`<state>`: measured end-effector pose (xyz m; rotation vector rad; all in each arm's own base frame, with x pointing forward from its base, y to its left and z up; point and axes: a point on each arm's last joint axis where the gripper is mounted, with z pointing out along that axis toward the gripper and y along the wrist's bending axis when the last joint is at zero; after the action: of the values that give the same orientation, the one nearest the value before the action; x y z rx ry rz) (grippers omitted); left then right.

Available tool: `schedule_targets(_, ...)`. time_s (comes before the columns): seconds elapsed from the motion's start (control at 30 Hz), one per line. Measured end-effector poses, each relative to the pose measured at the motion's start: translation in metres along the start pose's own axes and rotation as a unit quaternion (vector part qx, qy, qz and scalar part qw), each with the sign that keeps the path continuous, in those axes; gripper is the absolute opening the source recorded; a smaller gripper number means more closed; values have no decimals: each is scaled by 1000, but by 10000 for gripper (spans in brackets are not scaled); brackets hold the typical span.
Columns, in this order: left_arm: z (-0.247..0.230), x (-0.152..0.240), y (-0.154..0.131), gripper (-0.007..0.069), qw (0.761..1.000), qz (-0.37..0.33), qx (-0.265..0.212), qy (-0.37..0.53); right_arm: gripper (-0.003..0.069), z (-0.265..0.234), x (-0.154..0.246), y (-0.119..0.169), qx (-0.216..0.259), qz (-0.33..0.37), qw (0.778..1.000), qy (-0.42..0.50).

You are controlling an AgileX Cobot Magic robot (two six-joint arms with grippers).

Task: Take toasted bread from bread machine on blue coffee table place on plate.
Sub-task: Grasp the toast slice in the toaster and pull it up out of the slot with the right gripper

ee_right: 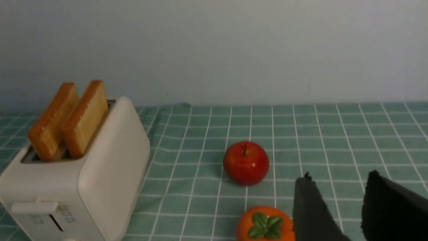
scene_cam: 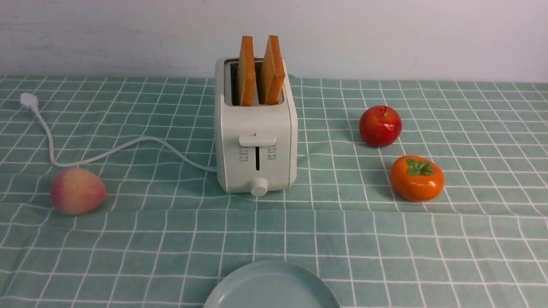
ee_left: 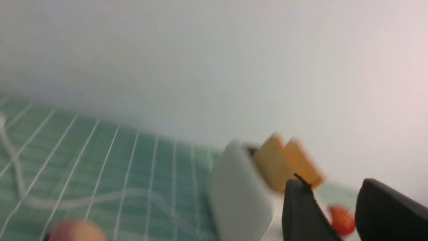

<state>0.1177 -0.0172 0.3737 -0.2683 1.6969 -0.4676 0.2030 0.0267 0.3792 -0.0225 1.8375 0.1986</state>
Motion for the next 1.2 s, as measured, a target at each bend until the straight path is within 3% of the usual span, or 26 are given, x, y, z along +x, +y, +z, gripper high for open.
schedule_targets(0.1, 21, 19, 10, 239, 993, 18, -45, 104, 240, 33, 19, -2, 1, 49, 996, 72)
schedule_targets(0.3, 45, 42, 19, 239, 972, -5, -82, 218, 240, 86, 47, 5, -17, 127, 975, 180)
schedule_targets(0.4, 49, 48, 20, 239, 965, -21, -87, 247, 240, 102, 47, 17, -46, 111, 972, 201)
schedule_targets(0.57, 54, 56, 18, 239, 955, -44, -83, 281, 246, 137, 27, 73, -159, 52, 963, 211)
schedule_targets(0.67, 54, 57, 14, 239, 955, -40, -73, 284, 267, 151, 10, 94, -191, 26, 962, 191)
schedule_targets(0.73, 54, 59, 12, 239, 955, -40, -66, 287, 318, 171, -13, 117, -219, 15, 963, 158)
schedule_targets(0.93, 53, 59, 11, 239, 954, -45, -63, 289, 422, 217, -30, 150, -255, 5, 960, 120)
schedule_targets(1.2, 53, 60, 11, 239, 952, -46, -64, 296, 435, 270, 4, 164, -258, -36, 957, 125)
